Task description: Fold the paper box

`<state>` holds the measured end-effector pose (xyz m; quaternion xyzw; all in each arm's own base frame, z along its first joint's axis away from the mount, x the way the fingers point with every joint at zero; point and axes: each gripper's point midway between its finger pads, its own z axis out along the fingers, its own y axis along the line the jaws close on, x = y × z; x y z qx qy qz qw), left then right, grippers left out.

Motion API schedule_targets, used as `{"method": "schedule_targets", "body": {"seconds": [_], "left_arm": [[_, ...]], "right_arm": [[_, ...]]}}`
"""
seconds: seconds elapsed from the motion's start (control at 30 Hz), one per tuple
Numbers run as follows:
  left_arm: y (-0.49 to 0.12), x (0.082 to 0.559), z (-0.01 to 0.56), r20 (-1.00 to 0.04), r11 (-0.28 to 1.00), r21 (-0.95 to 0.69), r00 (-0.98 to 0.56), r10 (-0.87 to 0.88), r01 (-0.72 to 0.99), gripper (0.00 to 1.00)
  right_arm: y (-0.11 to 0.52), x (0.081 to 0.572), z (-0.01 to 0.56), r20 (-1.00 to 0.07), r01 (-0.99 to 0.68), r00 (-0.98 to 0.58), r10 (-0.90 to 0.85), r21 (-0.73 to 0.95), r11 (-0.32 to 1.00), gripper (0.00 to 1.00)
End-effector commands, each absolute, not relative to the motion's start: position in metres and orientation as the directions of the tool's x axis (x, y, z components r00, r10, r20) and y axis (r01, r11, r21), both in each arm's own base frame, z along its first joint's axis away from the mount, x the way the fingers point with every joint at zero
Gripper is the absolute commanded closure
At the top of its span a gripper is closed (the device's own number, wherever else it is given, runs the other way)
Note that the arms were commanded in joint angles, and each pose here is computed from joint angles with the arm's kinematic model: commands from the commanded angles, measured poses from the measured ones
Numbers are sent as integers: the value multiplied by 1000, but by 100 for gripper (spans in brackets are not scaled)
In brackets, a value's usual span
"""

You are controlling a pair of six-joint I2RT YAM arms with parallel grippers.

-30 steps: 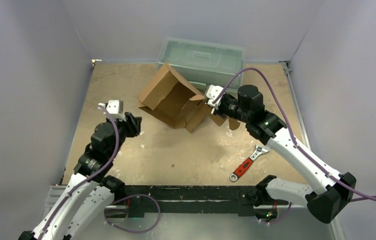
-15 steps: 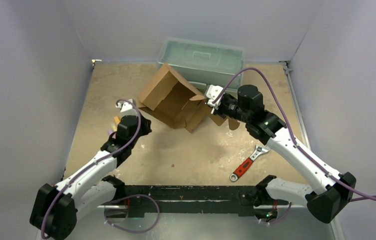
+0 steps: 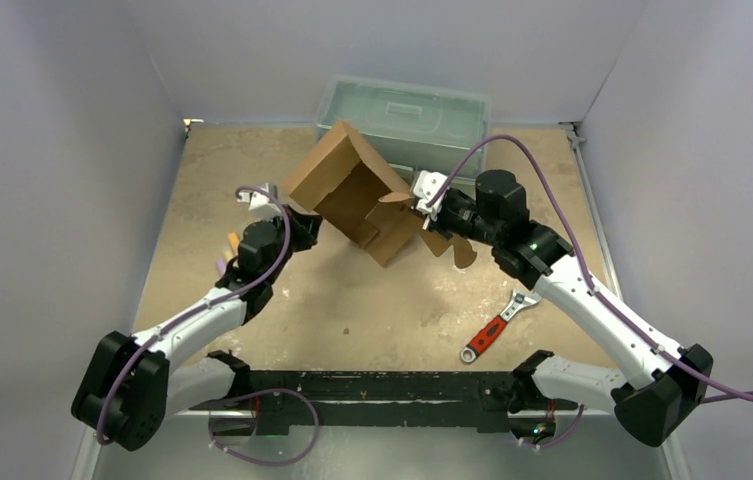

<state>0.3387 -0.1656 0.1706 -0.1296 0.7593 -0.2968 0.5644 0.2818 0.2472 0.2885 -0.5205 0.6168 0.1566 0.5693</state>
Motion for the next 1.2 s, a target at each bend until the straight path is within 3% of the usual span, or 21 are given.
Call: {"method": "schedule_targets", "body": {"seconds": [0.0, 0.07, 0.33, 0.53, 0.67, 0.8, 0.83, 1.03, 1.17], "left_arm": [[-166, 336, 217, -761, 722, -649, -218, -611, 239, 97], [-162, 331, 211, -774, 745, -631, -236, -588, 215, 93], [-141, 300, 185, -809, 826, -549, -332, -486, 128, 90], [-127, 272, 201, -828, 861, -492, -372, -419, 126, 85], [-122, 259, 246, -866, 877, -443, -342, -366, 184, 71], [-117, 268, 303, -923, 916, -337, -267, -276, 220, 38], [-117, 275, 311, -936, 928, -298, -260, -238, 223, 34], [-144, 321, 334, -973, 938, -83, -231, -3, 336, 21], [-166, 340, 319, -954, 904, 136, -193, 230, 406, 17]], "right_arm": [[250, 281, 284, -881, -827, 157, -447, -365, 428, 100], [245, 287, 285, -880, -808, 145, -453, -369, 458, 100], [238, 293, 281, -874, -786, 137, -467, -383, 486, 100], [236, 296, 281, -868, -775, 138, -477, -395, 493, 100], [234, 298, 280, -863, -768, 139, -486, -404, 497, 100], [235, 297, 281, -863, -767, 143, -484, -406, 496, 100], [235, 297, 282, -864, -768, 144, -483, -405, 496, 100], [237, 296, 282, -867, -775, 141, -478, -397, 492, 100], [238, 296, 283, -869, -778, 141, -474, -394, 490, 100]]}}
